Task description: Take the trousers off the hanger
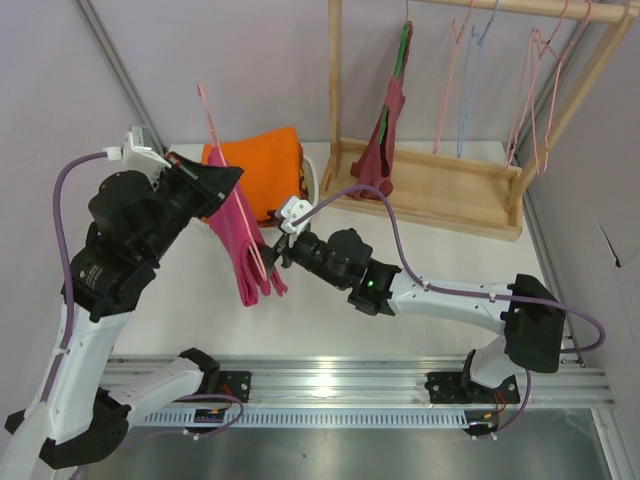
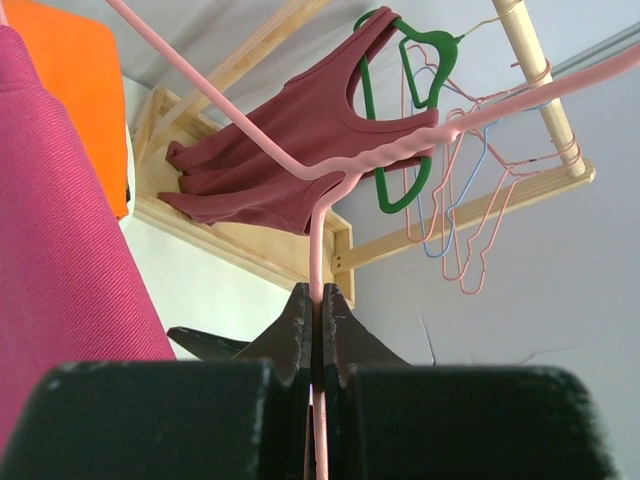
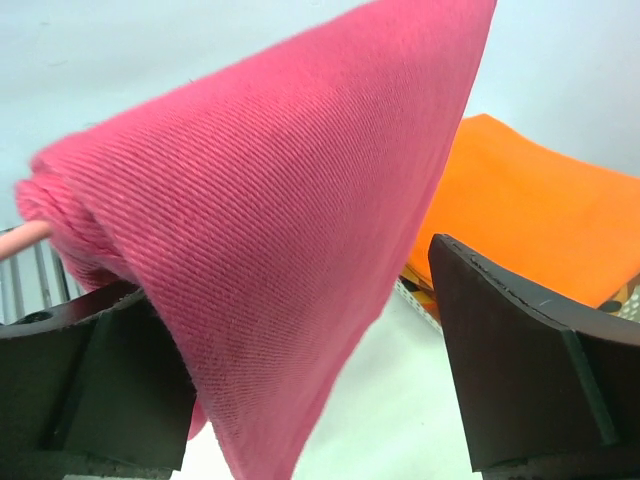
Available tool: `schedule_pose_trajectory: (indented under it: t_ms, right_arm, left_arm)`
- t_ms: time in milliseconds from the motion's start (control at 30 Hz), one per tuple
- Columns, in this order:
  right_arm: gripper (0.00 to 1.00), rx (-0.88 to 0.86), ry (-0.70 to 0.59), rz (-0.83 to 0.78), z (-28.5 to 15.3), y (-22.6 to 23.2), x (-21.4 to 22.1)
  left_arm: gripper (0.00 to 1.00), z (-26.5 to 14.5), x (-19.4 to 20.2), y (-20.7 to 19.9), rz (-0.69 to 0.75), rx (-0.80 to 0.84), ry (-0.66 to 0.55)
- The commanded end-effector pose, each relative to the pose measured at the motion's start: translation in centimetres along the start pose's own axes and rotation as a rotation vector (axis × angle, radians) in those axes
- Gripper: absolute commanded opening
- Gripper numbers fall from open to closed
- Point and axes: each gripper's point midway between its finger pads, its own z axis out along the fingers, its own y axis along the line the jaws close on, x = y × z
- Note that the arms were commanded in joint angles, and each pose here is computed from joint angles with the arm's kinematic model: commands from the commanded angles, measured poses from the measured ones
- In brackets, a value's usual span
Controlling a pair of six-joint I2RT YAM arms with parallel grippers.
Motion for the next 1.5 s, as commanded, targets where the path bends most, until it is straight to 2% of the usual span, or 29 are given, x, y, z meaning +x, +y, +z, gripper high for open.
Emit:
schedule_pose_trajectory:
  t_ms: [0,167,367,500,600,800,833,933,1100,1233,1467]
  right_arm:
    - [0.89,-0.034,-0.184,0.047,-0.7,0.3,-6.8]
    - [0.91,-0.048,-0.202,0.075,-0.3,0.7,-6.8]
    - [0.90,0.041,-0.196,0.124,0.8,-0.7,-5.6]
    - [0.89,0.036,-0.214,0.133,1.1,-0.8,-6.2]
    - [0.80,0.036,-0.216,0.122,1.5,-0.8,-6.5]
    - [0.44,0.035,-0.224,0.117,1.5,-0.7,-7.1]
    - [0.33,0.038,-0.231,0.120,1.4,-0.8,-7.4]
    - [0.18,0.059,-0.244,0.124,1.3,-1.3,-8.1]
    - [0.13,0.078,-0.279,0.103,1.0,-2.0,-9.5]
    - [0.01,0.093,-0.348,0.096,0.7,-2.7,-11.7]
    - [0.00,0.096,-0.468,0.104,1.2,-3.1,-15.3]
  left_arm:
    - [0.00,-1.4,-3.2,-4.2,-0.034,0.166,-0.113]
    - [0.00,-1.6,-3.4,-4.4,-0.040,0.180,-0.117]
    - [0.00,-2.3,-3.6,-5.3,-0.049,0.222,-0.118]
    - [0.00,-2.3,-3.4,-5.5,-0.059,0.237,-0.109]
    - [0.00,-1.9,-2.9,-5.4,-0.055,0.238,-0.090]
    - [0.00,-1.6,-2.5,-4.9,-0.042,0.223,-0.085]
    - [0.00,-1.4,-2.4,-4.6,-0.038,0.212,-0.084]
    - [0.00,-1.6,-2.4,-3.7,-0.029,0.181,-0.096]
    - [0.00,-1.9,-2.1,-1.1,-0.012,0.081,-0.112]
    - [0.00,-1.5,-0.9,1.1,-0.007,0.015,-0.094]
    - [0.00,-1.4,-0.3,2.7,0.011,-0.028,-0.094]
